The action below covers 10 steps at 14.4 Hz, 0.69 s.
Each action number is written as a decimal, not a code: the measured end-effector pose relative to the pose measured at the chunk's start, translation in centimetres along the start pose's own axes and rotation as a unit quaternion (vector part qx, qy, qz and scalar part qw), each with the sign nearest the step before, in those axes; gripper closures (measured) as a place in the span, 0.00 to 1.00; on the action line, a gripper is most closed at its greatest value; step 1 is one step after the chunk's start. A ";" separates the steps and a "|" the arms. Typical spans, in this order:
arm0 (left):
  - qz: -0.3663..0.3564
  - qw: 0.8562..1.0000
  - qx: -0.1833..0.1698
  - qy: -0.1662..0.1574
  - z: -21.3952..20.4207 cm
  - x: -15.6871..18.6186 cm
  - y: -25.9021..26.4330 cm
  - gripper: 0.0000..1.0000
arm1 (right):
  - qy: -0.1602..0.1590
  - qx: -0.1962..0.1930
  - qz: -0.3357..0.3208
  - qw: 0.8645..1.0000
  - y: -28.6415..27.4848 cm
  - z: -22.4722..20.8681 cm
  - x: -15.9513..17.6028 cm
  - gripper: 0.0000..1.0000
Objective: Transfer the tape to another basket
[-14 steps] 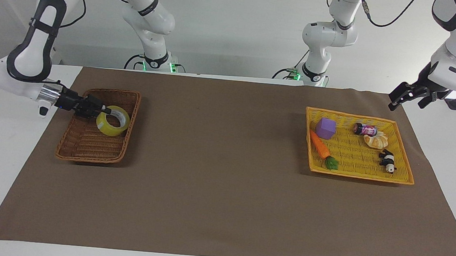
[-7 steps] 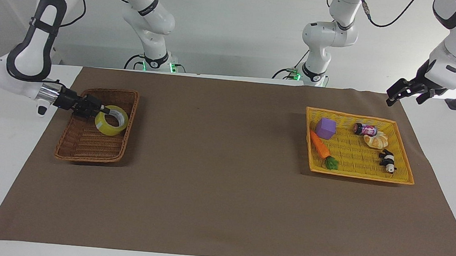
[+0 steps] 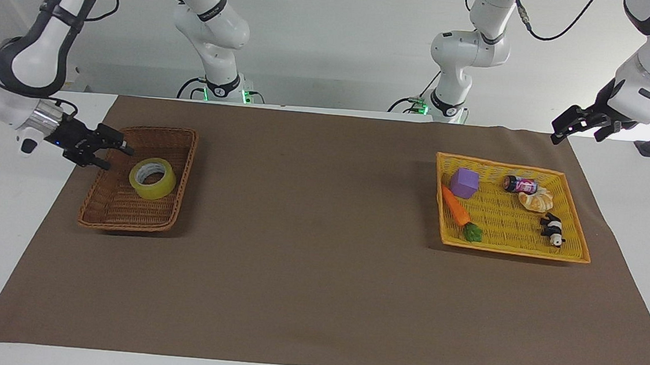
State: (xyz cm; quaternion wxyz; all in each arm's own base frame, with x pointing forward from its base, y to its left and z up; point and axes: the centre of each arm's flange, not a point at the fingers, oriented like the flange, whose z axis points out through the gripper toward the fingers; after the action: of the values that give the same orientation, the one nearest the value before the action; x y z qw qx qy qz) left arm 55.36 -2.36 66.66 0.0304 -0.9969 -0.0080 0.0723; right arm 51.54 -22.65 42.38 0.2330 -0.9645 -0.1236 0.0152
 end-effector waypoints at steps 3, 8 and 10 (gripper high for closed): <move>-0.002 1.000 -0.001 0.015 -1.7 -1.7 -0.3 0.00 | -0.011 -0.076 -0.019 0.997 -5.6 -4.2 2.5 0.00; -0.003 1.000 0.000 0.018 0.6 -3.5 -0.6 0.00 | -0.041 -0.172 0.073 0.982 -14.4 -8.9 3.3 0.00; -0.002 1.000 0.001 0.016 1.9 -3.8 -0.6 0.00 | -0.063 -0.214 0.090 0.971 -17.3 -10.3 4.1 0.00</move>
State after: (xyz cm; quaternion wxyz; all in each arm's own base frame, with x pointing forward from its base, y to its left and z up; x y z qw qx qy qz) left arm 51.35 -1.74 65.39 0.0316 -0.9978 -0.0099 0.0566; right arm 52.43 -11.31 59.52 0.0109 -0.9962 -0.0514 0.0697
